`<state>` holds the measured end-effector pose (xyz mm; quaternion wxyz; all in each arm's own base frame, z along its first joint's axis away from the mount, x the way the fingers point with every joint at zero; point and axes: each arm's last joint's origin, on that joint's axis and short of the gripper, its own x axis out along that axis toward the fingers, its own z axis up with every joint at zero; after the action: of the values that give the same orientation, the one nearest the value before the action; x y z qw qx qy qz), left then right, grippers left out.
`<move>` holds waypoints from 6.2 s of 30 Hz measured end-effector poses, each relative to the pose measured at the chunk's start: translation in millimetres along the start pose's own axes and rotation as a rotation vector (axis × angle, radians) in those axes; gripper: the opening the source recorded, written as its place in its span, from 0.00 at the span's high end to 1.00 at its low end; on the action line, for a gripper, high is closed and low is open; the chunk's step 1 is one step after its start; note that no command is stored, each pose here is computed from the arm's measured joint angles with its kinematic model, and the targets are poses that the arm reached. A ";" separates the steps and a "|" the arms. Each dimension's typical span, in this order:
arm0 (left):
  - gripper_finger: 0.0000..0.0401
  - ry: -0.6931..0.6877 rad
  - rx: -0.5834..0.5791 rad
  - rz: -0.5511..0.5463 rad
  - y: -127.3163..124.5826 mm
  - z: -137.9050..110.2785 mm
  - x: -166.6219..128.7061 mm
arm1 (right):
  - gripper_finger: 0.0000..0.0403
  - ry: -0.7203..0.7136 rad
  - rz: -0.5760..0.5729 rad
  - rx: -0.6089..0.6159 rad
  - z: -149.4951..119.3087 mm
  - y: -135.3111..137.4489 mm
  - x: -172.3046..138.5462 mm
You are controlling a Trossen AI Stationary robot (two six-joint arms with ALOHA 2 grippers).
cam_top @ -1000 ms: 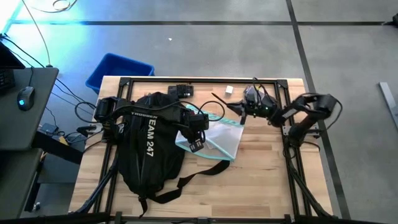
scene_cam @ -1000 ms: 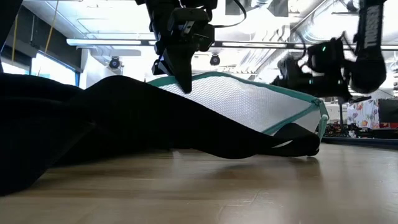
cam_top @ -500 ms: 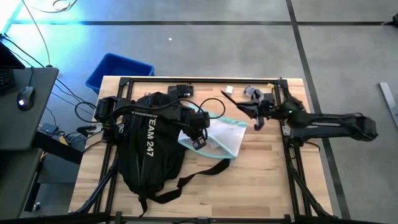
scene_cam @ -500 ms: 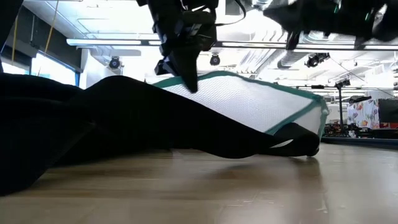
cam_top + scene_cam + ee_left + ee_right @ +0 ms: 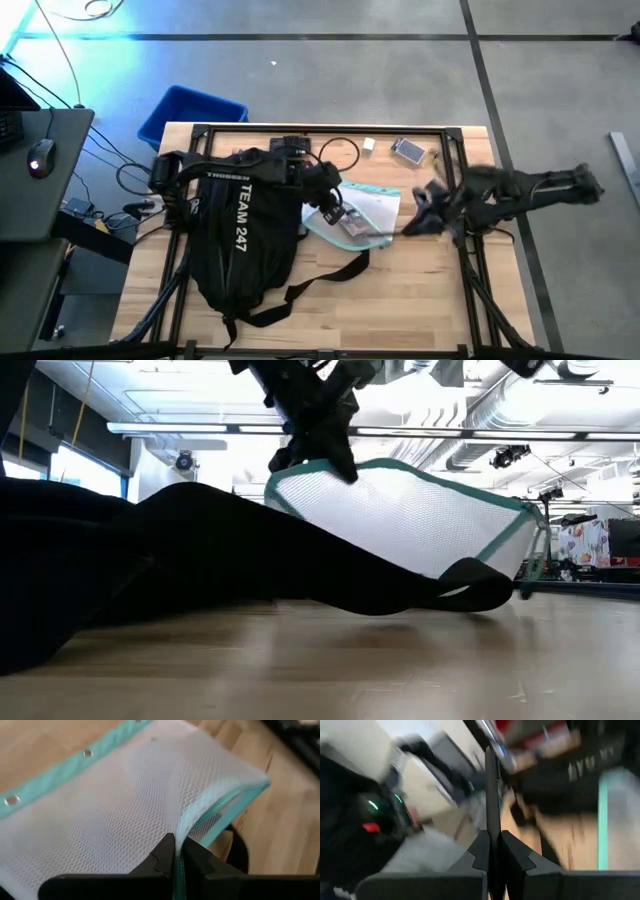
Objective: Unpack backpack
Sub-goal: Put the black pen into the transparent zip bag, then put the dark blue playing card into the transparent zip bag
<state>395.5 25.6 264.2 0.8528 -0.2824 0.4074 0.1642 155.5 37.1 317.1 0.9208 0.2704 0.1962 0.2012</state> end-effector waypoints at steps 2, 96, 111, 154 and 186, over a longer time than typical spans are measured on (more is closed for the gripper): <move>1.00 -0.020 -0.027 -0.006 1.5 3.5 -3.1 | 0.99 0.072 -0.073 0.033 -10.7 -0.1 12.7; 1.00 0.074 0.068 0.126 1.4 -14.7 -4.3 | 0.08 0.816 -0.983 0.385 18.7 -329.1 -108.8; 1.00 0.070 0.028 0.133 8.8 -9.5 -4.1 | 0.12 0.918 -0.963 0.401 -16.0 -346.8 -98.4; 1.00 -0.280 -0.093 -0.056 -1.5 29.0 -6.6 | 0.90 0.270 -0.325 0.124 -3.4 -34.9 47.8; 1.00 -0.087 -0.018 -0.010 9.8 15.7 -3.5 | 0.65 0.334 -1.165 -0.437 -38.6 -165.9 156.9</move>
<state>397.8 42.8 271.6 0.8680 -0.2846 0.3669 0.1757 313.3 -0.1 151.7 0.8700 -0.1091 0.4062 -0.2573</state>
